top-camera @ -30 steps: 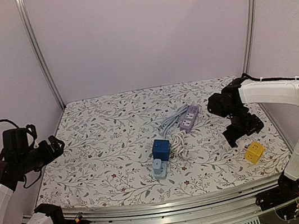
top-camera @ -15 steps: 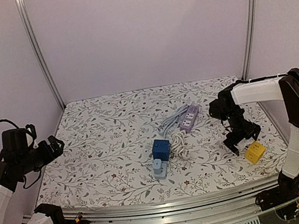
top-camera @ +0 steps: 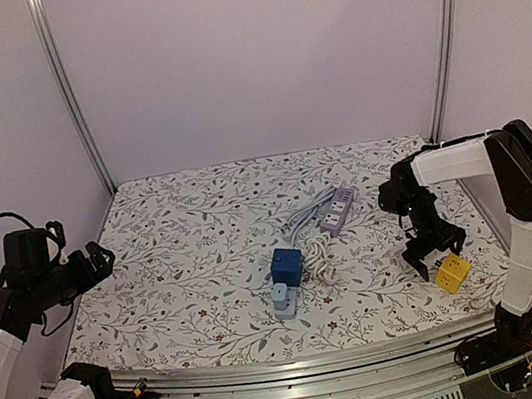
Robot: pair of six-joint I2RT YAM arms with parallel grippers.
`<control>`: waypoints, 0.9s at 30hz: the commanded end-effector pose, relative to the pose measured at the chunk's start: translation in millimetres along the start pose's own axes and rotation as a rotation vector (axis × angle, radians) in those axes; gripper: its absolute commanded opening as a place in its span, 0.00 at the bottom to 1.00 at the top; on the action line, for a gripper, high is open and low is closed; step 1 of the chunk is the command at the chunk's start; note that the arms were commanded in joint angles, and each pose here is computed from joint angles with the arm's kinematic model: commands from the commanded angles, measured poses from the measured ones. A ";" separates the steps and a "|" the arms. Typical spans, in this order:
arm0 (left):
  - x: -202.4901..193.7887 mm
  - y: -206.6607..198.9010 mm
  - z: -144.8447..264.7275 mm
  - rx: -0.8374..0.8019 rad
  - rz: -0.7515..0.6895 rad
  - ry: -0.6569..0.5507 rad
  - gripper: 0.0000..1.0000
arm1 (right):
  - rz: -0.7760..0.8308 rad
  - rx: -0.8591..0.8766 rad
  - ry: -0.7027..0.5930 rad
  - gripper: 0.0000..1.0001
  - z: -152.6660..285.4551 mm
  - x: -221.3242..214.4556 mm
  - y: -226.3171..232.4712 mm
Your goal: Insert the plug
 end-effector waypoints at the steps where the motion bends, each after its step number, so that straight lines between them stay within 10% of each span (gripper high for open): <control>1: -4.4 -0.5 -4.3 -0.005 -0.019 0.019 1.00 | -0.001 -0.033 0.046 0.92 -10.2 -0.7 -1.0; 27: -5.1 0.1 -6.2 0.001 -0.015 0.028 0.99 | -0.006 0.036 0.041 0.41 5.8 14.4 7.2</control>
Point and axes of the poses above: each gripper's point midway between its finger pads, its own z axis back along the fingers, its own y axis along the line the jaws close on, x = y × z, the point moved 6 cm from there along z, back along the fingers, and after that the axes turned 11 degrees about -z, right-handed, at the moved point
